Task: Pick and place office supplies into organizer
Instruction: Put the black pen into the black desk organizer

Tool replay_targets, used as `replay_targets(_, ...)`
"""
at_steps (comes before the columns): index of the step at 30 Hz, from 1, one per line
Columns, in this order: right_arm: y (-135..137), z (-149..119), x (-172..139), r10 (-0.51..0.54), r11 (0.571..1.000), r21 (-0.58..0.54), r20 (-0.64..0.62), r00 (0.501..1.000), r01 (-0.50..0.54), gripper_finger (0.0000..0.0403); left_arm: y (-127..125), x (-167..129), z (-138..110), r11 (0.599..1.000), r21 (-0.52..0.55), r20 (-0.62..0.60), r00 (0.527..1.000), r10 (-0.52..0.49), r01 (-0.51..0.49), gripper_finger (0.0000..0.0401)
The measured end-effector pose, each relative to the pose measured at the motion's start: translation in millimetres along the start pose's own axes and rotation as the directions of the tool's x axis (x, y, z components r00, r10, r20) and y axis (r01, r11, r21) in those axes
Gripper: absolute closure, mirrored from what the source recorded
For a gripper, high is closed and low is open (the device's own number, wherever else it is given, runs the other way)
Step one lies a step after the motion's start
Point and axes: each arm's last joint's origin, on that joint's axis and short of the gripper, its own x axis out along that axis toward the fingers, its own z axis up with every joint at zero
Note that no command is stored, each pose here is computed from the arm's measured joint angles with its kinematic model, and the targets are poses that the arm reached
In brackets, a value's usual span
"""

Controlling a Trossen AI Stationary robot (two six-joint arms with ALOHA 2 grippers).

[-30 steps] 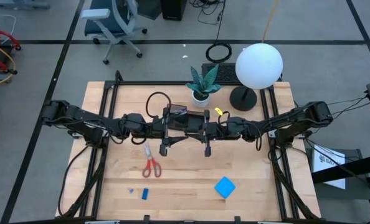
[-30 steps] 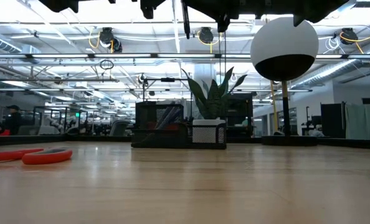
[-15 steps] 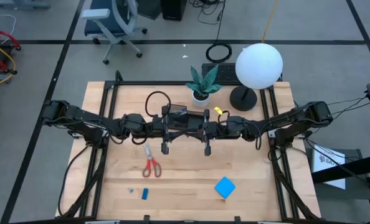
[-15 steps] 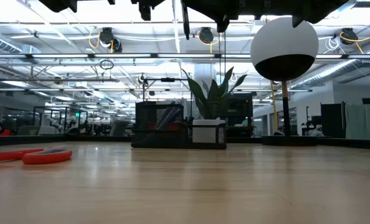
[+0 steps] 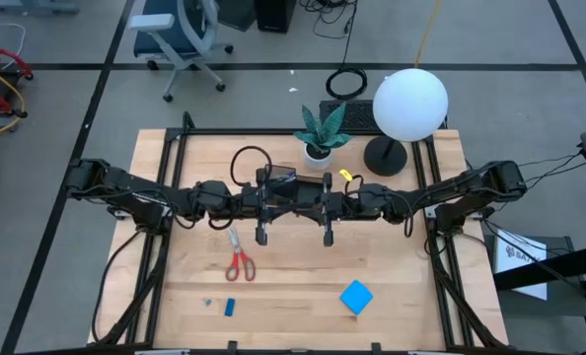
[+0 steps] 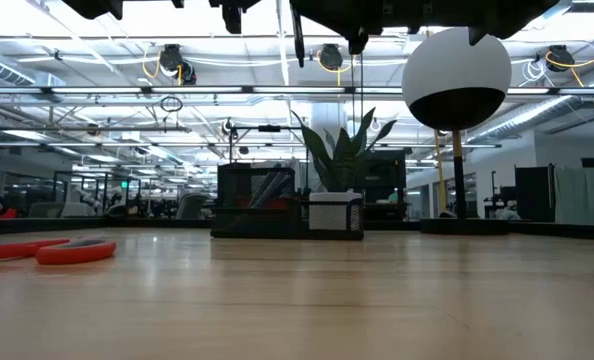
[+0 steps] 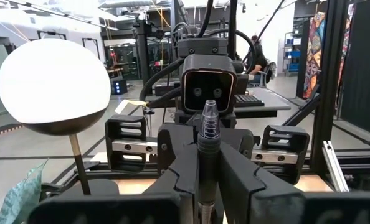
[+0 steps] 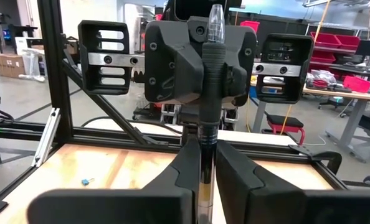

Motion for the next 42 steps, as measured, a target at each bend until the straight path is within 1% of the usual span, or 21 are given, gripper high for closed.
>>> replay_targets(3,0,0,0,0.001,1.0,-0.001,-0.001,1.0,-0.001,0.0371,-1,0,0,1.0,-0.005,-0.006,1.0,0.0,0.0,0.0361)
replay_targets(8,0,2,-1,0.005,1.0,-0.006,-0.004,1.0,-0.005,0.0369,-1,0,0,0.999,-0.044,-0.008,1.0,0.0,0.0,0.0361)
replay_targets(14,-1,10,-9,0.011,1.0,-0.011,-0.022,1.0,-0.011,0.0368,0,-2,2,0.997,-0.074,-0.011,1.0,-0.015,0.014,0.0361)
replay_targets(19,-2,18,-17,0.01,1.0,-0.016,-0.041,0.999,-0.011,0.0368,1,-6,4,0.997,-0.073,-0.044,0.999,-0.015,0.011,0.0361)
replay_targets(22,-4,24,-23,-0.028,0.999,-0.02,-0.047,0.998,0.027,0.0368,4,-10,0,0.998,-0.065,-0.1,0.995,0.002,-0.008,0.0361)
replay_targets(26,-7,22,-28,-0.105,0.994,-0.053,-0.111,0.988,0.099,0.0368,12,-13,2,0.996,-0.065,-0.133,0.99,0.047,-0.056,0.0361)
replay_targets(28,-7,22,-29,-0.122,0.992,-0.058,-0.124,0.985,0.116,0.0368,17,-13,1,0.994,-0.078,-0.146,0.987,0.066,-0.078,0.0361)
replay_targets(31,-8,20,-30,-0.16,0.985,-0.087,-0.151,0.976,0.148,0.0368,25,-14,-5,0.99,-0.092,-0.202,0.975,0.089,-0.11,0.0361)
replay_targets(34,-9,19,-30,-0.167,0.983,-0.099,-0.154,0.974,0.153,0.0367,30,-15,-6,0.986,-0.106,-0.218,0.97,0.106,-0.131,0.0361)
replay_targets(36,-8,19,-30,-0.167,0.982,-0.116,-0.156,0.974,0.15,0.0369,32,-16,-8,0.985,-0.117,-0.238,0.966,0.099,-0.13,0.0361)
replay_targets(42,-2,18,-31,-0.145,0.966,-0.238,-0.177,0.973,0.101,0.0371,34,-16,-9,0.98,-0.176,-0.252,0.966,0.05,-0.097,0.0361)
